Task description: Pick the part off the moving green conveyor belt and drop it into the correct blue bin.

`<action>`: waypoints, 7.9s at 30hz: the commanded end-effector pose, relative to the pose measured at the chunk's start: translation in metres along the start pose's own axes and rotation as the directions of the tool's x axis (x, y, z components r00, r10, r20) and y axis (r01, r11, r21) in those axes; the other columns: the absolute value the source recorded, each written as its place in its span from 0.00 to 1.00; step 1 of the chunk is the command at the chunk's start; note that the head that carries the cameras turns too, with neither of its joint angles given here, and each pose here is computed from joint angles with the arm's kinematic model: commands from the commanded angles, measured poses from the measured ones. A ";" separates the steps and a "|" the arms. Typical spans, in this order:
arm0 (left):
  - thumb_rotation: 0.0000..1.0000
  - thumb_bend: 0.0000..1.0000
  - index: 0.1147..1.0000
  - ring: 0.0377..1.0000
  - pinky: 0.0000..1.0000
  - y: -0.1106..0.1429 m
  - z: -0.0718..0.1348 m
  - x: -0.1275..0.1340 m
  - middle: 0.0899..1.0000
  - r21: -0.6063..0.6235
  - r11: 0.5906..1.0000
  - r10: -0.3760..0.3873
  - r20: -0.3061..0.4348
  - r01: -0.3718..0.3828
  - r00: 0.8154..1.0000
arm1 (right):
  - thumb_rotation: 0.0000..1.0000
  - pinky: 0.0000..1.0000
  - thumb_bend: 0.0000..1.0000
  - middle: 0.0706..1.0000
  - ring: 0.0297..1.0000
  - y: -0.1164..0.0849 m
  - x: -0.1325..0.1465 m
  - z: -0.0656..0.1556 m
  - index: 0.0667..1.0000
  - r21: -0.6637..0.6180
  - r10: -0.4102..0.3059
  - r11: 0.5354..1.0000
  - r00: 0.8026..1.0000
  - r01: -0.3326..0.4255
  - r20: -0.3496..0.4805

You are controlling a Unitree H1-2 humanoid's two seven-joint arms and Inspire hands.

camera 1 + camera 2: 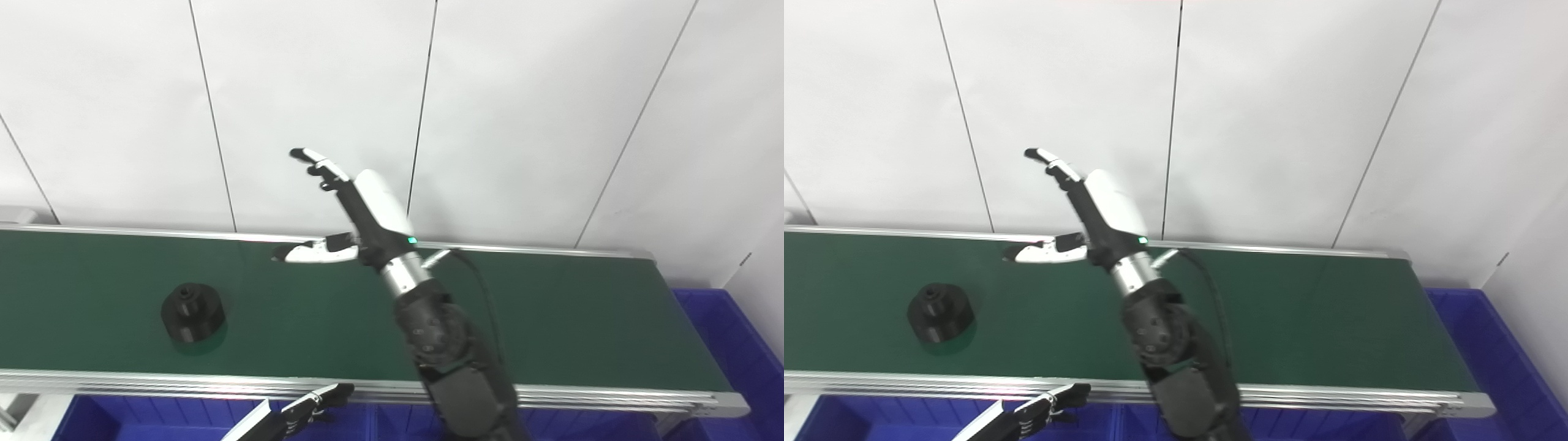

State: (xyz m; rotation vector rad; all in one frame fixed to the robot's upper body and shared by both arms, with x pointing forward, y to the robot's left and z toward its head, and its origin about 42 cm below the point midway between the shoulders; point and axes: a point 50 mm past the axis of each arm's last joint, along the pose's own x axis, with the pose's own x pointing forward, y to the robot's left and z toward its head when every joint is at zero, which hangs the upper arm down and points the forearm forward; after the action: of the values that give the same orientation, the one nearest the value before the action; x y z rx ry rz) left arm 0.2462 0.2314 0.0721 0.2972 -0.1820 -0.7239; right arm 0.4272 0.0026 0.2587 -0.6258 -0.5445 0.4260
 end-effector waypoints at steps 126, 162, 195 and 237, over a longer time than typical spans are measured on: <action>0.46 0.62 0.86 0.89 0.84 0.026 0.007 -0.018 0.91 -0.050 0.999 0.006 0.089 -0.002 0.996 | 0.00 0.40 0.52 0.47 0.40 0.000 -0.050 -0.135 0.49 -0.106 -0.288 0.957 0.915 0.269 -0.283; 0.65 0.43 0.91 0.94 0.92 0.060 0.014 0.061 0.95 -0.079 0.996 -0.015 0.180 0.029 0.984 | 0.00 0.38 0.52 0.45 0.40 -0.037 -0.314 -0.037 0.50 -0.023 -0.334 0.931 0.826 0.363 -0.454; 0.67 0.43 0.91 0.95 0.91 0.060 0.068 0.043 0.95 -0.078 0.997 -0.002 0.211 0.018 0.977 | 0.14 0.58 0.87 0.64 0.62 0.017 -0.336 -0.072 0.70 -0.243 -0.087 0.969 0.858 -0.046 -0.507; 0.70 0.46 0.95 0.97 0.93 0.008 0.039 -0.023 0.98 -0.081 0.995 0.063 0.098 -0.055 0.993 | 0.98 0.85 0.47 0.95 0.91 0.005 -0.302 -0.017 0.92 0.224 0.095 0.974 0.974 -0.048 -0.205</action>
State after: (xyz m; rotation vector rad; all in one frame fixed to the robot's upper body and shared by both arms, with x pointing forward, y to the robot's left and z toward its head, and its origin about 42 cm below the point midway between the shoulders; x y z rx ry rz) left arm 0.2233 0.2457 0.0975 0.1580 -0.1761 -0.6885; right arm 0.2021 -0.1640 0.1340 -0.4857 -0.2146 0.4521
